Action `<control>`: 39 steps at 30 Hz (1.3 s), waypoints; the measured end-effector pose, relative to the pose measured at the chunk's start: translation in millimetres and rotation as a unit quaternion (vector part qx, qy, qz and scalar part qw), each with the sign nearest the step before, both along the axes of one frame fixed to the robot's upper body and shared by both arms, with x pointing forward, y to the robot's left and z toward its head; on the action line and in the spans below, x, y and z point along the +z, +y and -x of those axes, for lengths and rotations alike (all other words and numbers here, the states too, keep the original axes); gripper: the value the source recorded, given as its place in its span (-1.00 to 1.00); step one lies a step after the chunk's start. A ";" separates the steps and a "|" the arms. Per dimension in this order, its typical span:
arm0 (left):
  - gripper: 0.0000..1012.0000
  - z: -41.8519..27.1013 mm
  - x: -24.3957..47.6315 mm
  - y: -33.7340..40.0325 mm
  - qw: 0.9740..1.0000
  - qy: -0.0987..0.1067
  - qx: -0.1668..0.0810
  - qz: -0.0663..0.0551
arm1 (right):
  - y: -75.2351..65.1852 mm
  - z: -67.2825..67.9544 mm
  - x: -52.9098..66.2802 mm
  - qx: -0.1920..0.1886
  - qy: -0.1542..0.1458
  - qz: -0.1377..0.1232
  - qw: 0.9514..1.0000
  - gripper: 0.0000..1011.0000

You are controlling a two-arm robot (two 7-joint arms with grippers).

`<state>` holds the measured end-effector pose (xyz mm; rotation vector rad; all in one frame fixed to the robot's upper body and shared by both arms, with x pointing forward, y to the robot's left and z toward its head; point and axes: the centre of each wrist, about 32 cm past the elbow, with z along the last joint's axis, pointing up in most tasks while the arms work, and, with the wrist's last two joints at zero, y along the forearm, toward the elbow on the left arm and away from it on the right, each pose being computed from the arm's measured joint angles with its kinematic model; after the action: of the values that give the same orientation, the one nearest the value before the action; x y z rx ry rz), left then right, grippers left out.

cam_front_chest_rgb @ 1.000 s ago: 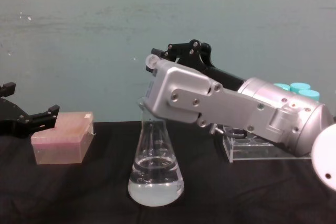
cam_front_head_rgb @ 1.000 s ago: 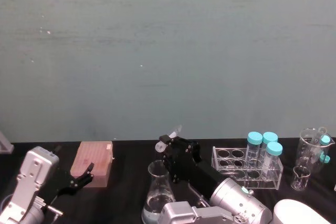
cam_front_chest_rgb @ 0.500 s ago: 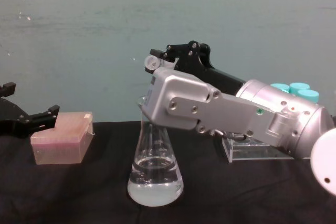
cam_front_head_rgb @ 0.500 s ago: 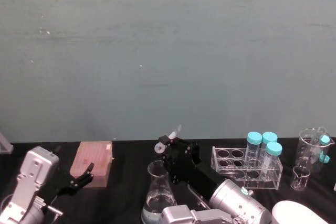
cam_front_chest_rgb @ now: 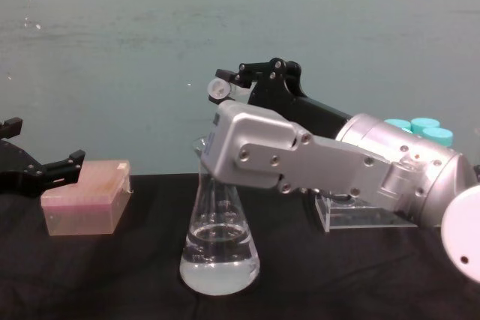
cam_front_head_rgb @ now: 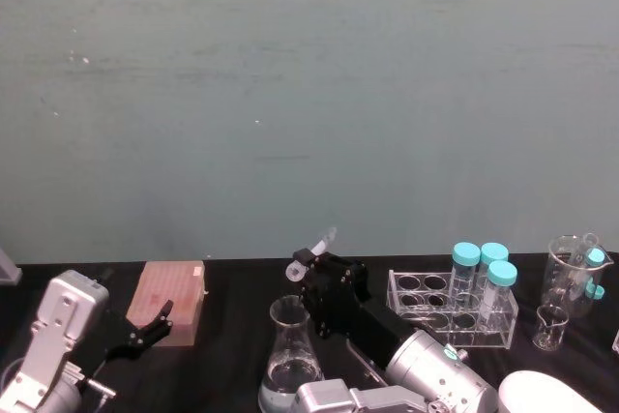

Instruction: Pour the liquid from the test tube into the beaker using one hand.

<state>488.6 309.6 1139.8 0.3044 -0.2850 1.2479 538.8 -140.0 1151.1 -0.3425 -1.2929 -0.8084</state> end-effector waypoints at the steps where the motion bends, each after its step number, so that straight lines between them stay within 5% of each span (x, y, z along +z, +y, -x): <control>1: 0.98 0.0 0.0 0.0 1.000 0.000 0.000 0.000 | 0.1 0.0 0.0 0.000 0.000 0.000 1.000 -0.59; 39: 0.98 0.0 0.0 0.0 1.000 0.000 0.000 0.000 | -1.1 -14.4 -6.1 -0.011 -0.039 0.015 0.999 -0.59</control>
<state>488.6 309.7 1139.8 0.3045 -0.2850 1.2480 553.1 -141.1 1145.0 -0.3521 -1.3784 -0.8274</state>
